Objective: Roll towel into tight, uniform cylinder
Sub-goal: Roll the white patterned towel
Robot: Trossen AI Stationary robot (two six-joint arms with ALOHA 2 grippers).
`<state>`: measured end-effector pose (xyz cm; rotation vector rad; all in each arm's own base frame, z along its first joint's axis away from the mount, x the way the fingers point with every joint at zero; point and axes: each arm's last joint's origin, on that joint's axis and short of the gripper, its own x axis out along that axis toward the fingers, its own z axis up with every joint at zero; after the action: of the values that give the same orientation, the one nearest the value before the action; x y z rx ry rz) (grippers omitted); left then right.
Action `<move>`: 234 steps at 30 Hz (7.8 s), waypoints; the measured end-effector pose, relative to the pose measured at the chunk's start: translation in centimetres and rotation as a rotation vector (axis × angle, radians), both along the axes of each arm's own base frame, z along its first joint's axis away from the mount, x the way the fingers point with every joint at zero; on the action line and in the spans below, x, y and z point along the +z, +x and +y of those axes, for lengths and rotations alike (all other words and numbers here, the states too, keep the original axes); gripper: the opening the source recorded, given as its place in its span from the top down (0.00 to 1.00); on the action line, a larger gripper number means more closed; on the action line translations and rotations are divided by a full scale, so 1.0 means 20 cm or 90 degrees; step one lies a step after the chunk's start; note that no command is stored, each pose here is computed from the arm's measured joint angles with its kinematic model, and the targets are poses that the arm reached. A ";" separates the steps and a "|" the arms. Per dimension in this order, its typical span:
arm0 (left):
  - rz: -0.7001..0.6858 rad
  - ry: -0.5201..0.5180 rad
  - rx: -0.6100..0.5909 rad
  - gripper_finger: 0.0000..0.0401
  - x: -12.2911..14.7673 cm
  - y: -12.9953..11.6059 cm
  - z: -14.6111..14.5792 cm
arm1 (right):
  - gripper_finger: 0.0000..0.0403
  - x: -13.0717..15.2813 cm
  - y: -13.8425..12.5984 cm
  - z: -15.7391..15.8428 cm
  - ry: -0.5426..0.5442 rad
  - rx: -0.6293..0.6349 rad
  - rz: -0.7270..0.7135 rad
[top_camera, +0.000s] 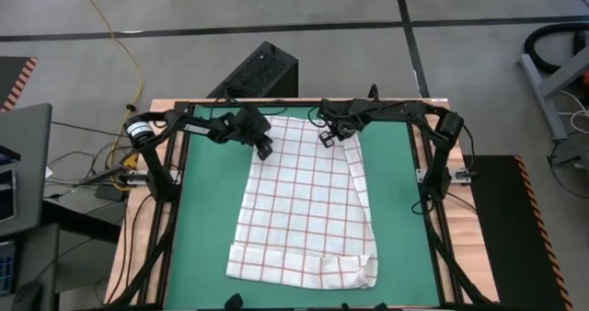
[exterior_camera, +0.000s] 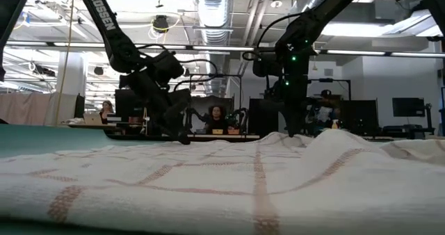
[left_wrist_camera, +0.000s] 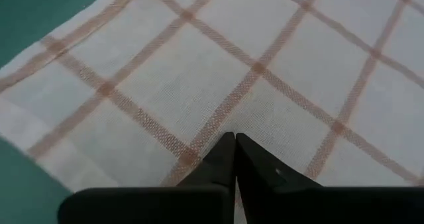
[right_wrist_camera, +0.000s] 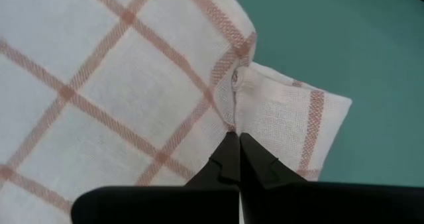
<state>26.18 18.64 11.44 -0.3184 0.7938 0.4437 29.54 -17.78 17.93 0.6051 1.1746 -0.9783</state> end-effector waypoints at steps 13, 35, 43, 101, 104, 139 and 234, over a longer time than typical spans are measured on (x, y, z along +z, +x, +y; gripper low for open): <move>0.037 -0.014 0.031 1.00 -0.02 -0.03 0.01 | 0.97 0.07 -0.03 0.01 -0.027 0.010 0.009; 0.040 -0.024 0.039 1.00 -0.02 -0.03 0.00 | 0.93 0.11 -0.20 -0.04 -0.043 -0.039 0.067; 0.042 -0.025 0.039 1.00 -0.02 -0.04 0.00 | 0.92 0.03 -0.29 -0.05 -0.013 -0.083 0.111; -0.093 -0.170 -0.341 1.00 0.46 -0.23 -1.04 | 0.75 0.43 -0.54 0.80 -0.059 0.181 -0.188; -0.065 -0.160 -0.354 1.00 0.46 -0.27 -1.15 | 0.75 0.38 -0.54 0.87 -0.043 0.186 -0.195; 0.114 -0.166 -0.421 0.62 0.17 -0.28 -1.53 | 0.75 0.26 -0.53 1.04 0.001 0.193 -0.199; 0.286 -0.112 -0.524 1.00 0.39 -0.21 -2.03 | 0.75 -0.17 -0.14 -0.05 -0.021 -0.048 -0.376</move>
<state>22.05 -22.03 19.23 -0.0302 1.3191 -0.3483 26.73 -18.68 14.51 0.8460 0.6126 -0.8010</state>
